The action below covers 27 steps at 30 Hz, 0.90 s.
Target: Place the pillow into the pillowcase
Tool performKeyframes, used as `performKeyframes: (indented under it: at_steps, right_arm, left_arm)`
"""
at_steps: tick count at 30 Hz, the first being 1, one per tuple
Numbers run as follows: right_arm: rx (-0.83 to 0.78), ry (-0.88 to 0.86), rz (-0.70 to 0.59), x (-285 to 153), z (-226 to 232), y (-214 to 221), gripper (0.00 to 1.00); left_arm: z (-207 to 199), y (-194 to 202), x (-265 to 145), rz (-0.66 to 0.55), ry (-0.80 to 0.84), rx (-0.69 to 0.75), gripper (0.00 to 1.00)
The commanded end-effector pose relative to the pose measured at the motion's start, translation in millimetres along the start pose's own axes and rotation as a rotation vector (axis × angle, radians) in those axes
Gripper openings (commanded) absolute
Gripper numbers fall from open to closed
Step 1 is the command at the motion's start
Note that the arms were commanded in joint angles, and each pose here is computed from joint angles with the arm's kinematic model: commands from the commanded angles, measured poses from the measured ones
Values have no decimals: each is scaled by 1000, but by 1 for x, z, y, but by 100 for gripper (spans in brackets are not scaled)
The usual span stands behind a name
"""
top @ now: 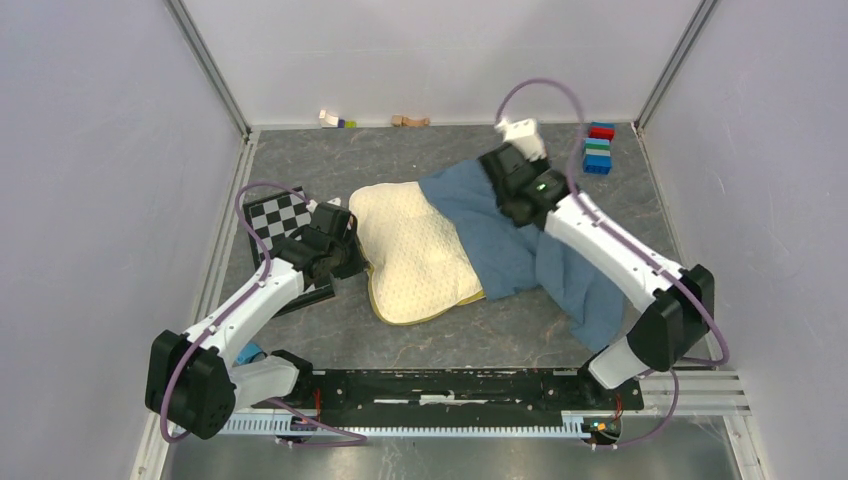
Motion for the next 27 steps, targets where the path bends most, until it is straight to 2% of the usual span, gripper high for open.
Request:
performKeyframes:
  at_steps: [1, 4, 8, 14, 16, 18, 20, 21, 22, 25, 26, 27]
  right_arm:
    - [129, 245, 49, 39, -105, -12, 0]
    - [179, 350, 143, 83, -147, -2, 0]
    - [219, 428, 200, 130, -185, -8, 0]
    - [199, 470, 251, 179, -204, -22, 0]
    - [218, 490, 272, 188, -212, -16, 4]
    - [256, 482, 264, 195, -221, -12, 12]
    - [294, 435, 212, 198, -224, -21, 29]
    - [310, 374, 164, 195, -221, -32, 41]
    - [321, 318, 122, 190, -216, -42, 50]
    - [301, 239, 29, 148, -190, -71, 87]
    - [287, 210, -4, 127, -177, -80, 94]
    - [277, 166, -31, 112, -164, -86, 98]
  left_arm:
    - [-1, -2, -1, -4, 17, 38, 2]
    - [2, -1, 0, -13, 17, 33, 2]
    - [3, 2, 2, -3, 20, 30, 2]
    - [3, 0, -1, -7, 22, 46, 2]
    - [1, 4, -2, 15, 43, 46, 2]
    - [-1, 4, -4, 20, 55, 47, 2]
    - [-2, 4, -4, 14, 66, 54, 3]
    - [-2, 4, -4, 13, 69, 58, 7]
    - [-3, 4, -4, 14, 73, 62, 12]
    - [-7, 6, -6, 25, 102, 55, 27]
    - [-9, 6, -7, 25, 114, 52, 32]
    - [-9, 6, -8, 24, 118, 47, 39]
Point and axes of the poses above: each gripper's point midway between its finger pads, its own x axis out along the fingers, its own z axis along the line the jaws close on, y = z × x, the point moved 3 cm from there along -x, back along the fingers, and after that the axes turned 14 degrees about -x, right-handed, at the moved point
